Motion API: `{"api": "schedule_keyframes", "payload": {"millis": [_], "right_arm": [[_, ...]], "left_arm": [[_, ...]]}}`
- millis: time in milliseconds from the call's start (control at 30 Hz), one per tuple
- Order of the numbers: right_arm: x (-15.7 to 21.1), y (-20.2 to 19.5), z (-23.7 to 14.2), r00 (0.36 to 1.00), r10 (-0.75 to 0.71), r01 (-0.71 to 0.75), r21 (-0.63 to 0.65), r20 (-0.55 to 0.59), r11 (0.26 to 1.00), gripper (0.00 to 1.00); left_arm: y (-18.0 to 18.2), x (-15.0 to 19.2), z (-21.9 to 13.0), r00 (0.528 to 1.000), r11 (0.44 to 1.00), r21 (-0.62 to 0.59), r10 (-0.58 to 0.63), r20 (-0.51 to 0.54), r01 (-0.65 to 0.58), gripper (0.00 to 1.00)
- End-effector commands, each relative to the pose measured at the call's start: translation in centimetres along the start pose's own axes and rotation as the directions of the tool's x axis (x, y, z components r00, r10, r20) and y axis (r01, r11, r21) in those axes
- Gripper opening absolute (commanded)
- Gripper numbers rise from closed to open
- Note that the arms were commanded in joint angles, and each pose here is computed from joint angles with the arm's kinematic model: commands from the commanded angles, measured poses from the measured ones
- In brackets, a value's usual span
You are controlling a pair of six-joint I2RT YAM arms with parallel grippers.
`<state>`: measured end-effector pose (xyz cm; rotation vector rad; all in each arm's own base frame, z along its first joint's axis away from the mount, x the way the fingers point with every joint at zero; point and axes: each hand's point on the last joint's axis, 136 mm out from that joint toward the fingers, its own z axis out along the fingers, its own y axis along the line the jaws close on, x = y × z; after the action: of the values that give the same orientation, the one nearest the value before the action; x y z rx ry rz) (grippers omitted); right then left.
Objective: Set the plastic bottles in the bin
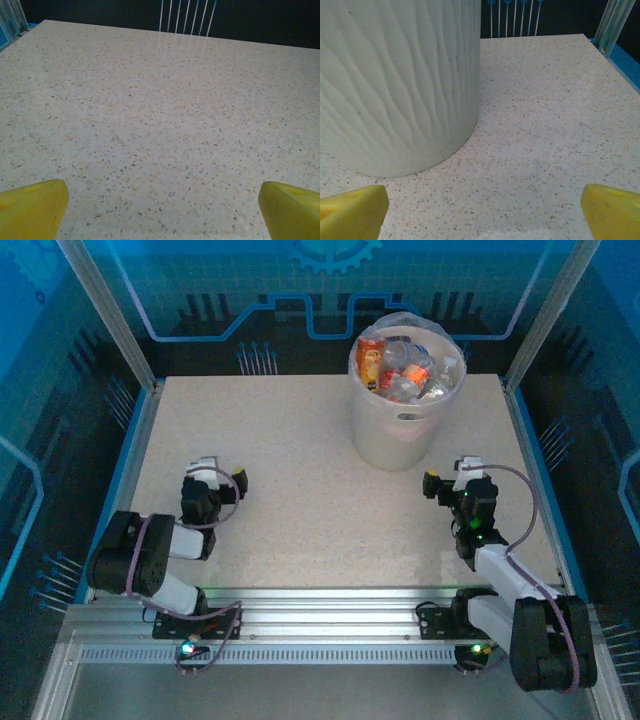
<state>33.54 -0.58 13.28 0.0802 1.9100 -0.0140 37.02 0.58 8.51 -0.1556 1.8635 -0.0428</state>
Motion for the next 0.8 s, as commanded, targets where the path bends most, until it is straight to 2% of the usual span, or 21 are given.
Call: {"api": "schedule_keyframes", "payload": {"millis": [0,33,100,367,667,767], "right_arm": [[-1.1,0.2,0.7,0.998,-0.009,0.011,-0.026,0.065,1.000,1.00],[-0.9,0.3,1.0,0.998,-0.011,0.012,-0.031,0.060,0.999,1.00],[-0.7,0.6,1.6,0.998,-0.014,0.017,-0.045,0.055,0.999,1.00],[-0.2,1.4,4.4,0.999,-0.047,0.049,-0.083,0.023,0.995,1.00],[1.7,4.3,6.8,0.988,-0.150,0.141,-0.191,-0.034,0.972,1.00],[1.9,4.2,6.8,0.987,-0.155,0.144,-0.176,-0.047,0.974,1.00]], "left_arm": [[-0.5,-1.6,1.2,1.000,0.999,0.034,0.017,0.012,-0.018,0.99],[-0.8,-1.9,1.8,1.000,0.999,0.045,0.027,0.010,-0.027,0.99],[-1.2,-1.5,2.4,0.998,0.997,0.065,0.038,-0.059,-0.034,0.99],[-1.3,-1.6,2.4,0.998,0.997,0.070,0.038,-0.043,-0.035,0.99],[-1.3,-1.6,2.4,0.998,0.997,0.069,0.038,-0.043,-0.035,0.99],[-1.3,-1.5,2.3,0.998,0.997,0.070,0.039,-0.045,-0.036,0.99]]}}
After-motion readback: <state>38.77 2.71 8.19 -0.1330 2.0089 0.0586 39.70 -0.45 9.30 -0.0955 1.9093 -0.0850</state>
